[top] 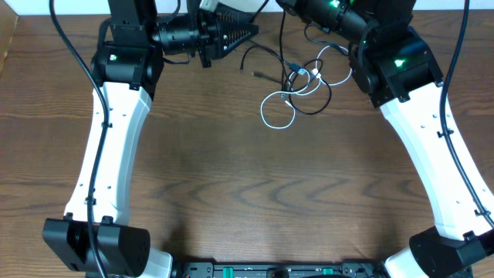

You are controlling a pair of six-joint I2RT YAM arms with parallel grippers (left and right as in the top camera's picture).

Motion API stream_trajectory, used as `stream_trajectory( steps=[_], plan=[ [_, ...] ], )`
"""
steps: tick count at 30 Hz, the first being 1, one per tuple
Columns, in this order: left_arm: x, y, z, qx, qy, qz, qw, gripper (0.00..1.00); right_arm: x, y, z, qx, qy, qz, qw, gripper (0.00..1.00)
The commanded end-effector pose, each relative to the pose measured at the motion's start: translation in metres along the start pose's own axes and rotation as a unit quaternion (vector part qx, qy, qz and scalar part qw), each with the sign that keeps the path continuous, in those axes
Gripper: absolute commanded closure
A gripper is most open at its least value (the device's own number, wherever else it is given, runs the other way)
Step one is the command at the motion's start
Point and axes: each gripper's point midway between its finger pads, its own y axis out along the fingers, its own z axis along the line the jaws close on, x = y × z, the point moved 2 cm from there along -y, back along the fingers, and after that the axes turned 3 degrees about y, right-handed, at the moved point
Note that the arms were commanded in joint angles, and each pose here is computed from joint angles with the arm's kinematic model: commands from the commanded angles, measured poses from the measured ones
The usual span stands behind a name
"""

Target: Untangle cables

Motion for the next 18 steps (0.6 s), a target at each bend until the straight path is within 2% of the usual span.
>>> stream_trajectory(
  steps=[1, 4, 8, 14, 16, 18],
  plan=[
    [0.002, -0.002, 0.003, 0.025, -0.001, 0.002, 1.0, 0.92, 0.004, -0.002, 0.002, -0.008, -0.024, -0.018, 1.0, 0.98],
    [-0.001, -0.003, 0.014, 0.061, -0.02, 0.009, 0.998, 0.92, 0.013, -0.004, -0.003, -0.022, -0.031, -0.04, 0.998, 0.98],
    [-0.002, -0.003, 0.016, 0.066, -0.024, 0.011, 0.997, 0.93, 0.026, -0.009, -0.009, -0.033, -0.042, -0.06, 0.997, 0.98],
    [-0.004, -0.006, 0.029, 0.112, -0.057, 0.013, 0.992, 0.93, 0.048, -0.02, -0.038, -0.104, -0.06, -0.109, 0.987, 0.97],
    [-0.004, -0.006, 0.029, 0.112, -0.058, 0.012, 0.992, 0.93, 0.05, -0.023, -0.046, -0.121, -0.065, -0.111, 0.984, 0.91],
    [-0.001, -0.006, 0.03, 0.113, -0.065, 0.008, 0.991, 0.93, 0.053, -0.026, -0.053, -0.14, -0.078, -0.115, 0.98, 0.79]
  ],
)
